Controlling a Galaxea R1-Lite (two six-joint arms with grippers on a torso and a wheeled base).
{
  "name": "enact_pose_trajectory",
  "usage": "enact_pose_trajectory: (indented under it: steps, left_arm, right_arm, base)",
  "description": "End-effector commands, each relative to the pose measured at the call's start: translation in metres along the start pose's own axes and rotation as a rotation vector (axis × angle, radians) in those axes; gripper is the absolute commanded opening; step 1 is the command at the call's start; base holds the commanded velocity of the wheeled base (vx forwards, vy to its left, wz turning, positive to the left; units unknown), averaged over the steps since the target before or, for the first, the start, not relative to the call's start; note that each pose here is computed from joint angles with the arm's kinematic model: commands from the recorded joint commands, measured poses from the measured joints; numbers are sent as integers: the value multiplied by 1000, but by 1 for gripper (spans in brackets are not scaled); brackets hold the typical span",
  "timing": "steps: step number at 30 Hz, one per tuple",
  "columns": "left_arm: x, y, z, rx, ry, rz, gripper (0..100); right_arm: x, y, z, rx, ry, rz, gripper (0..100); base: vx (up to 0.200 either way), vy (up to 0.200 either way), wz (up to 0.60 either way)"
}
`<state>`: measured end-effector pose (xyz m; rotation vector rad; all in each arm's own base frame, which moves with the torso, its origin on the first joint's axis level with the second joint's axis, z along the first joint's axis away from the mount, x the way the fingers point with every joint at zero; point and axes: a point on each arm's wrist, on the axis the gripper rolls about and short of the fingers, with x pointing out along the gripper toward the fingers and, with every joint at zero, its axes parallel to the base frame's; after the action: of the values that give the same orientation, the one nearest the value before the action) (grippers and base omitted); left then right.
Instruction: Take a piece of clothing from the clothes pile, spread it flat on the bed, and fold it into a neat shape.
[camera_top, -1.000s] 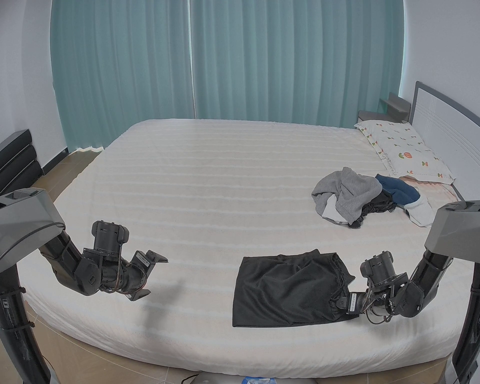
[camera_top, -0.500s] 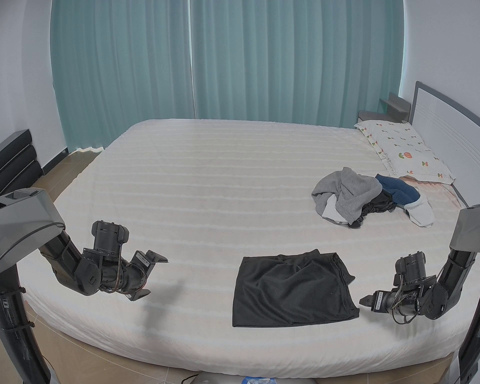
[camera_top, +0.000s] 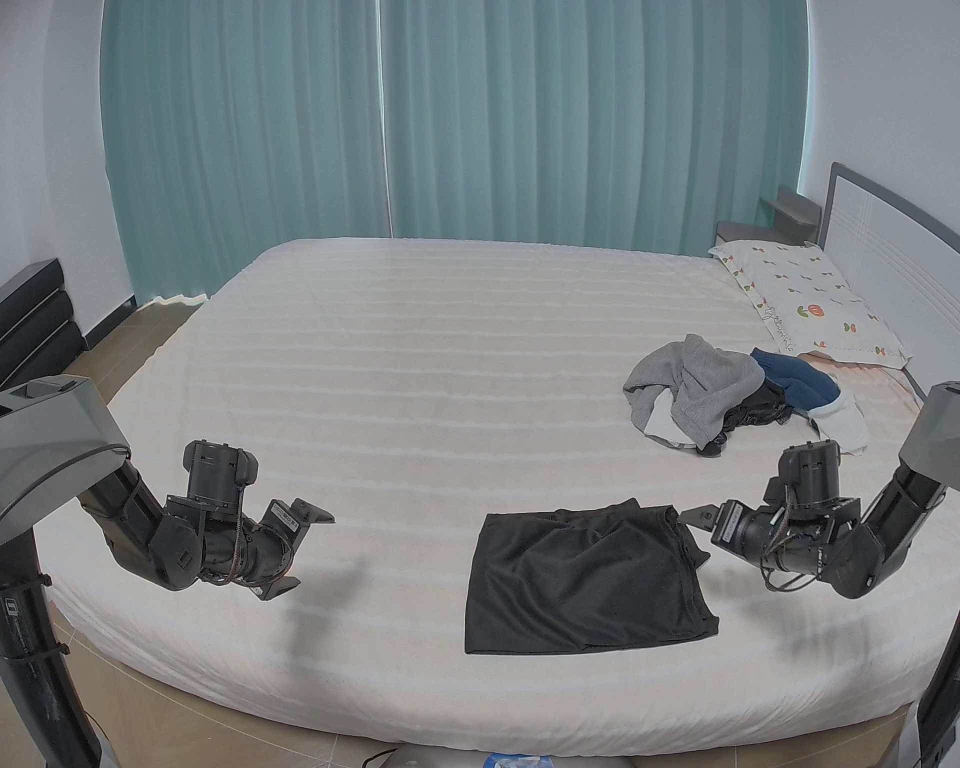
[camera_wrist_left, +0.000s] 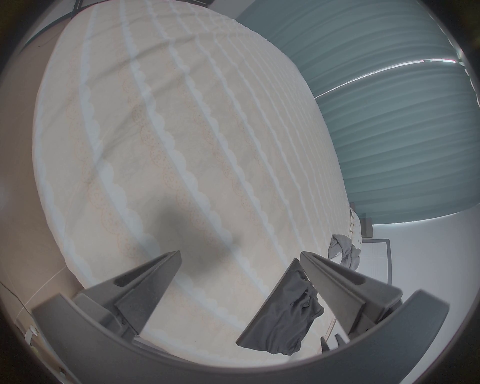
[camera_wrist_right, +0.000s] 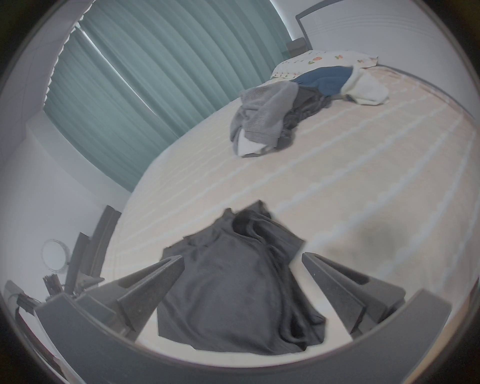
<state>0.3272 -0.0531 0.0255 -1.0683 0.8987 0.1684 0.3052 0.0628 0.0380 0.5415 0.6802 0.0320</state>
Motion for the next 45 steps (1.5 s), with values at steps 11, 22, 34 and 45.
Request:
enact_pose_trajectory:
  steps: [11, 22, 34, 45]
  left_arm:
    - [1, 1, -2, 11, 2, 5, 100]
    - [2, 1, -2, 11, 4, 8, 100]
    - [2, 1, -2, 11, 4, 8, 100]
    - [2, 1, -2, 11, 4, 8, 100]
  right_arm:
    - [83, 29, -1, 90, 93, 54, 100]
    - [86, 25, -1, 99, 109, 30, 0]
    - [90, 0, 32, 158, 34, -20, 0]
    - [102, -20, 33, 208, 38, -62, 0]
  base:
    - [0, 0, 0]
    - [0, 0, 0]
    - [0, 0, 0]
    - [0, 0, 0]
